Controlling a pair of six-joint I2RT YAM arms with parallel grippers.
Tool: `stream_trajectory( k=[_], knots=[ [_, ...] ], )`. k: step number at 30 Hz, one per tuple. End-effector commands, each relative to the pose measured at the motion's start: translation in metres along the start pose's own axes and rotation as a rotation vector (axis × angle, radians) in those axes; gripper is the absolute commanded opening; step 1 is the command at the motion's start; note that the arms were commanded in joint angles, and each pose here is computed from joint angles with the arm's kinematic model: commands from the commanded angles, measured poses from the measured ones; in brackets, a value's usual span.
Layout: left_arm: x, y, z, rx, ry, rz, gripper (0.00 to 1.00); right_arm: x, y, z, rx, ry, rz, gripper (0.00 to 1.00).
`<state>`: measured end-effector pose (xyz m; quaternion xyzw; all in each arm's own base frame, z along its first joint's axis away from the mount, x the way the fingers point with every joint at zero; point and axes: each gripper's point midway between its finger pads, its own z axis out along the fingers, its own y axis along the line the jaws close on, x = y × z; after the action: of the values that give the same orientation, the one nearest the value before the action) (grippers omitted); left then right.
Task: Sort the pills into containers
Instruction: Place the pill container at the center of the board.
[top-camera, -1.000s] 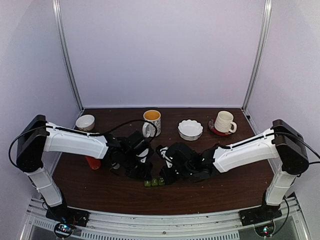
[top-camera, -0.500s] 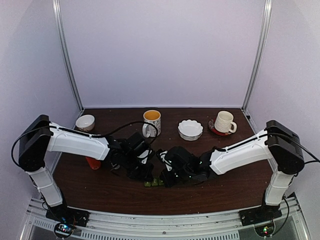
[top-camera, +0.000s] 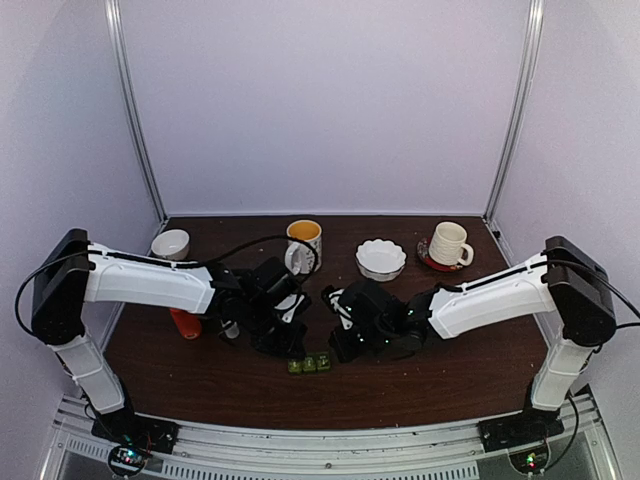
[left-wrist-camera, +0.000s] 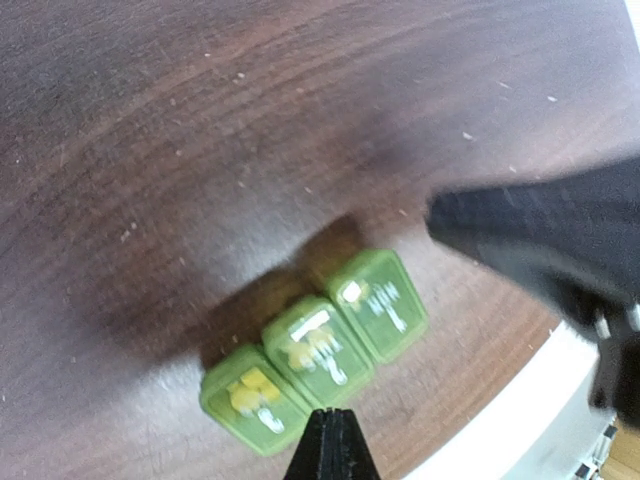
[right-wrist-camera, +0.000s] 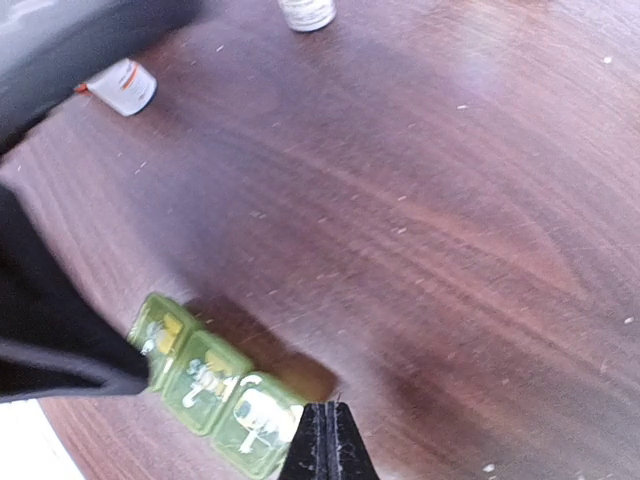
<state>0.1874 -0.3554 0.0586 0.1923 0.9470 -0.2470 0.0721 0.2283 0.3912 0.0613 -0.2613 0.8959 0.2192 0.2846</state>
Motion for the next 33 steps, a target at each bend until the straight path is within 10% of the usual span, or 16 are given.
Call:
stream_trajectory(
  k=[1,15,33],
  knots=[
    [0.011,-0.015,-0.016,0.062,0.027,0.038,0.00,-0.016,0.002,0.001,-0.042,-0.010,-0.001,0.00],
    [0.057,-0.014,0.016,0.076,0.123,-0.003,0.00,-0.007,0.021,0.029,-0.152,0.088,-0.006,0.00],
    [0.000,0.030,0.032,-0.026,-0.011,-0.061,0.00,0.034,0.029,0.014,-0.267,0.151,0.057,0.00]
  ],
)
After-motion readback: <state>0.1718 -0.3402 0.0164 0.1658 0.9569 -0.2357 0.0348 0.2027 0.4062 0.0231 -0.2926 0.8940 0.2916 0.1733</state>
